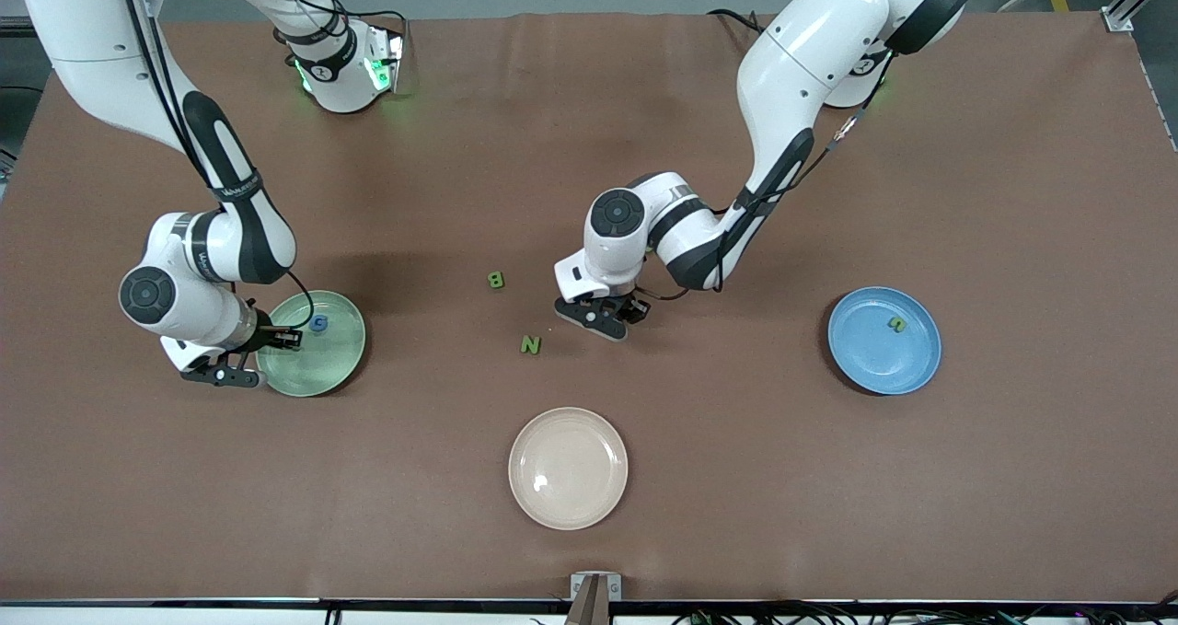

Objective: Sort upper and lower case letters into plates
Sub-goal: 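Place the E on the blue plate while the right gripper places g on green plate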

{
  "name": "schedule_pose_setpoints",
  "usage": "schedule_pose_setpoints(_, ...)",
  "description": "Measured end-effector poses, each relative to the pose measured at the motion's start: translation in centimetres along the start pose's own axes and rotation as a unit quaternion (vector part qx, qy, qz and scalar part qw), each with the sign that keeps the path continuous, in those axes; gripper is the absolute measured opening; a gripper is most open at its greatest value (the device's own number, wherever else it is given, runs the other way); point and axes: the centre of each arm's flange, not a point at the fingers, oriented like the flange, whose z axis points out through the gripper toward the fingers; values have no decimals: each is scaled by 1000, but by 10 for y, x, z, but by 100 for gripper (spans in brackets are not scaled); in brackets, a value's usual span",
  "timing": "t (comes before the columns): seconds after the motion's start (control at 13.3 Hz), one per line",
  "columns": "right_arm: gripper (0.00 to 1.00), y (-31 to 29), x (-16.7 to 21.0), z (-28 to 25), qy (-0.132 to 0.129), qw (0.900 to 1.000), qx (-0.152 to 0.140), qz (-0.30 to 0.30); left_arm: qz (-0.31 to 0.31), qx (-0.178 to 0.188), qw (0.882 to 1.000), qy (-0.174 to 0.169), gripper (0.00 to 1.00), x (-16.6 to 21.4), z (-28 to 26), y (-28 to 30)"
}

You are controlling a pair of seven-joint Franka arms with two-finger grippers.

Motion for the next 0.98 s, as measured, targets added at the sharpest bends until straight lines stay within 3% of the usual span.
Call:
schedule_pose_setpoints(0.08, 37, 0, 0, 2, -1, 1000, 0, 0, -3, 0, 1000, 3, 41, 4, -4, -3)
schedule_pose_setpoints(0.15, 43, 0, 0, 2, -2, 1000, 0, 0, -9, 2, 1000, 5, 41, 8, -9, -8)
schedule_pose_setpoints(0.3, 65, -2, -1, 2, -5, 1000, 0, -1, -37, 12, 999, 5, 41, 21, -30, -32)
schedule_pose_setpoints(0.53, 97, -28, 4, -28, -36, 999, -1, 3, -98, 22, 995, -17, 41, 36, -83, -95)
schedule_pose_setpoints(0.75, 100, -101, -3, -81, -45, 998, 5, 52, -150, 33, 988, -31, 41, 31, -125, -159)
schedule_pose_setpoints(0.98, 100, -181, -26, -89, -46, 993, 28, 102, -195, 54, 978, -47, 41, 1, -139, -238)
